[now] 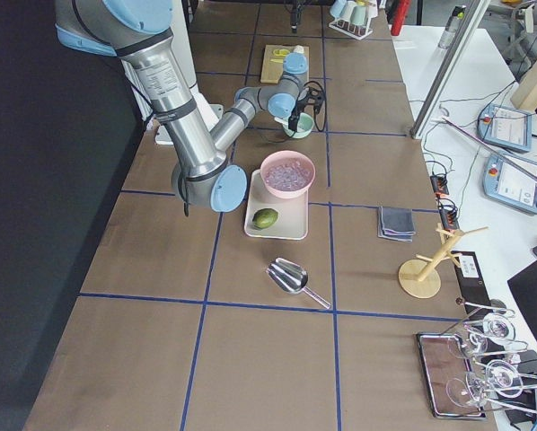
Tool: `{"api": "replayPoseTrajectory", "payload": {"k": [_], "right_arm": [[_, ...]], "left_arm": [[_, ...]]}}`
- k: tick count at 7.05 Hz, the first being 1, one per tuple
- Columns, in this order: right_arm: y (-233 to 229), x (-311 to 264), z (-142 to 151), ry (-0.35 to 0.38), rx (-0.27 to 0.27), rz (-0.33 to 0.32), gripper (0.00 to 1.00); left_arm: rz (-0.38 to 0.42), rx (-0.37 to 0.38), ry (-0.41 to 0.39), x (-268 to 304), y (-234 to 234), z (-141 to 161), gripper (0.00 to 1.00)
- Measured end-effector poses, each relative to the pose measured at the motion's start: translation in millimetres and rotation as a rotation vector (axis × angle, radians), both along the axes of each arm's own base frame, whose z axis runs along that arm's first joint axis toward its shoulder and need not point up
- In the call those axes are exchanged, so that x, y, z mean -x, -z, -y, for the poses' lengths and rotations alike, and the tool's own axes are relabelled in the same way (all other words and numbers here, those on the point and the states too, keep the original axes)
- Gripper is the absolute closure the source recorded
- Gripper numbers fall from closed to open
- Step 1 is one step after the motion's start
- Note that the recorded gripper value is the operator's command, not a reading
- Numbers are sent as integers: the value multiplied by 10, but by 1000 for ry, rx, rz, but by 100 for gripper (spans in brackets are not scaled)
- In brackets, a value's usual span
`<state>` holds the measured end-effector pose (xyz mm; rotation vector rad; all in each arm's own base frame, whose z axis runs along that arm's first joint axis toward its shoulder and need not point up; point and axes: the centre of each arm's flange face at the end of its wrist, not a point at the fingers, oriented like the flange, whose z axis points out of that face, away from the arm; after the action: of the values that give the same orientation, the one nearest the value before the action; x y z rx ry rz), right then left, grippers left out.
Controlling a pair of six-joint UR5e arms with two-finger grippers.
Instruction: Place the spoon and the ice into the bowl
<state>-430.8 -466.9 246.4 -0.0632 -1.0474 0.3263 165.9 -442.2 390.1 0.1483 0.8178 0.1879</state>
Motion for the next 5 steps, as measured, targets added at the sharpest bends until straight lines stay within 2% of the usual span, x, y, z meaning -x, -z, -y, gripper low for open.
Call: {"api": "replayPoseTrajectory", "payload": {"k": [2, 3, 5], "right_arm": [[-512, -942, 126, 40, -30, -20, 1], [-804, -1385, 206, 65, -58, -41, 1], [-1564, -2244, 245, 122, -131, -106, 1]], "left_arm": [[55, -59, -57, 653, -610, 82, 1], [54, -55, -85, 956, -992, 173, 1], [8, 19, -55, 1545, -1699, 314, 0]]}}
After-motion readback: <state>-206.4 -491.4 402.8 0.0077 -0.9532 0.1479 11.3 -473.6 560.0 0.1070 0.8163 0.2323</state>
